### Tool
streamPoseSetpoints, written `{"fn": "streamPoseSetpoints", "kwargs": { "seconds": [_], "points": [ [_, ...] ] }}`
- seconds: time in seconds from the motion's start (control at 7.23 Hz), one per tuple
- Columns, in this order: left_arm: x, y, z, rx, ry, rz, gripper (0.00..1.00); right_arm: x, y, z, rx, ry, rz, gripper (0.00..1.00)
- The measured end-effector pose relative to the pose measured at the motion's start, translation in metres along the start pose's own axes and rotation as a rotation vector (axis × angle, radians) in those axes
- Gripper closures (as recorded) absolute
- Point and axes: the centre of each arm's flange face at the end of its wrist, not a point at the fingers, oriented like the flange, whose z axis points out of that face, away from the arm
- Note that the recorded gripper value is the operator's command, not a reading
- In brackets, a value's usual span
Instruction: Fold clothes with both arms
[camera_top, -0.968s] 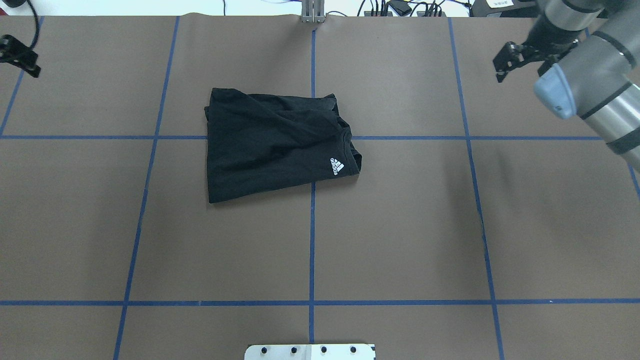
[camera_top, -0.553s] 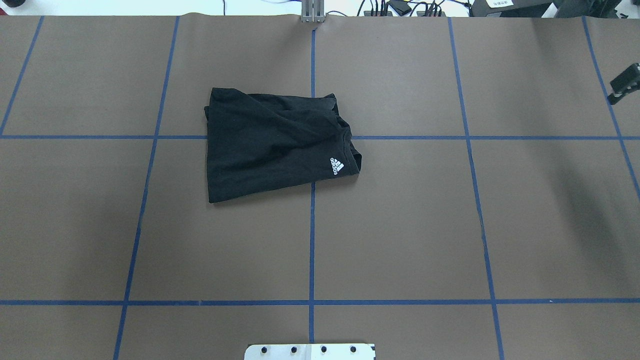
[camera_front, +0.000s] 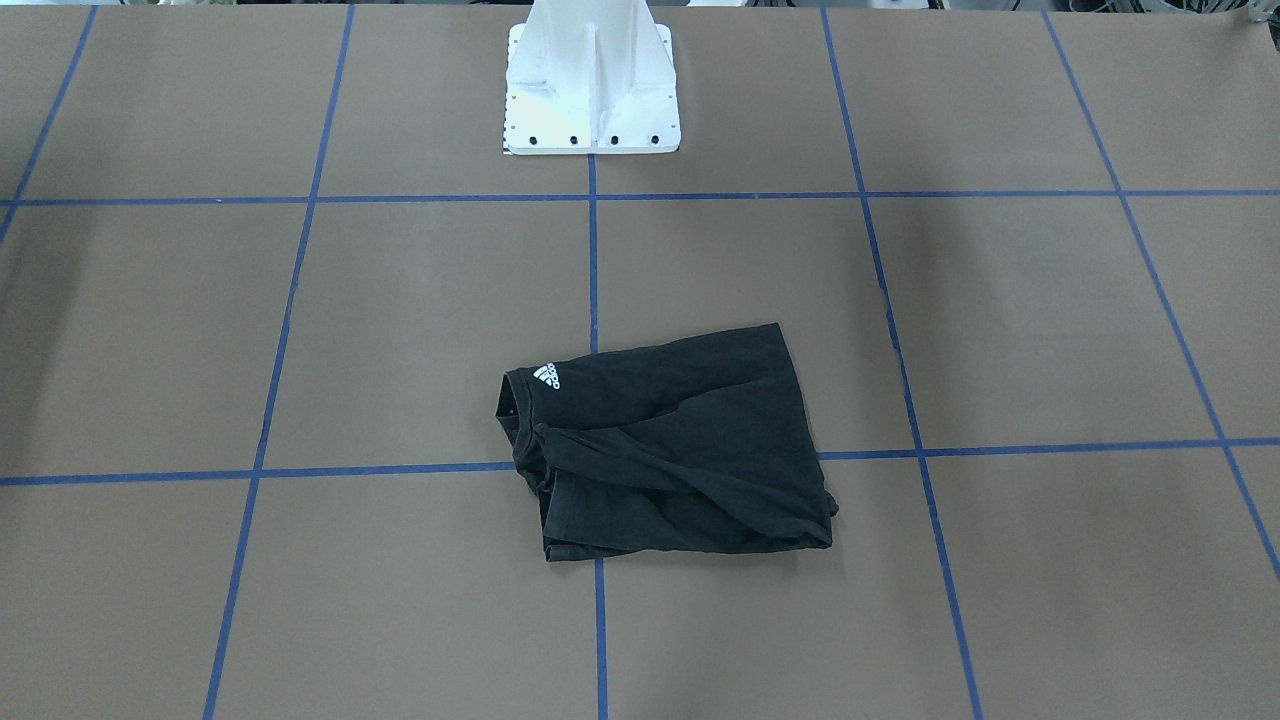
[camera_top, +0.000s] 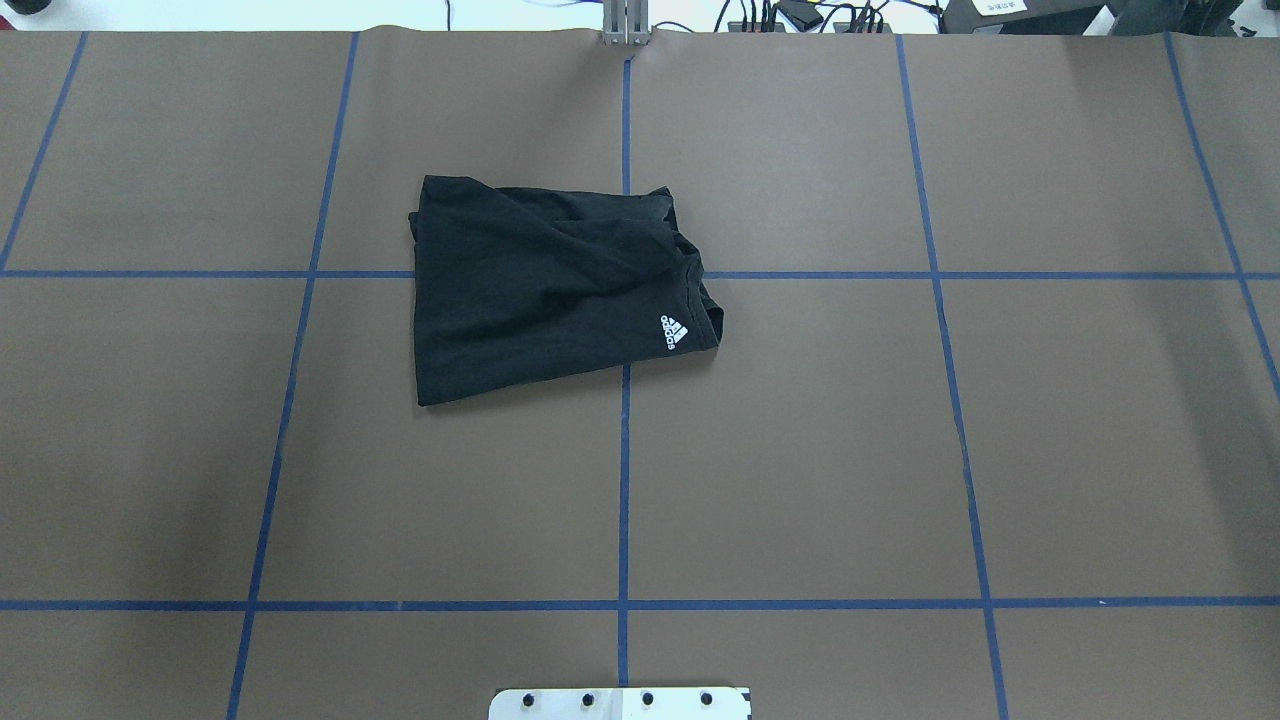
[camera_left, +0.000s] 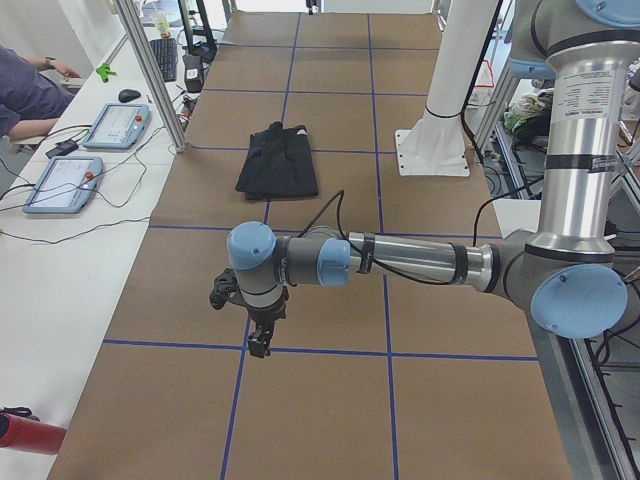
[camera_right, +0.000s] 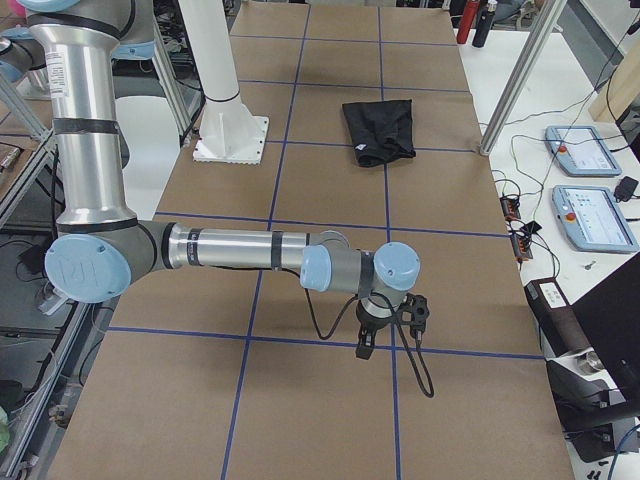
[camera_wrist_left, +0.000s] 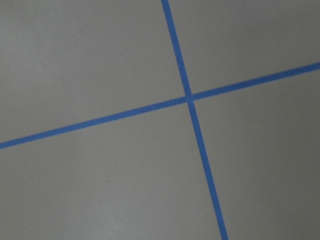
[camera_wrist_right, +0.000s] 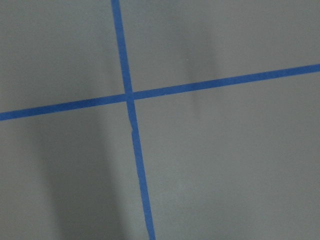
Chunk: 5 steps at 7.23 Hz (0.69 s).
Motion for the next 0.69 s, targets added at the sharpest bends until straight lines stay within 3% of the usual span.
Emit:
{"fn": "streamPoseSetpoints", "kwargs": {
  "seconds": [0.69],
  "points": [
    [-0.004, 0.012, -0.001, 0.012, 0.029, -0.011, 0.0, 0.02, 0.014, 0.009, -0.01, 0.012, 0.041, 0.0]
  ]
}}
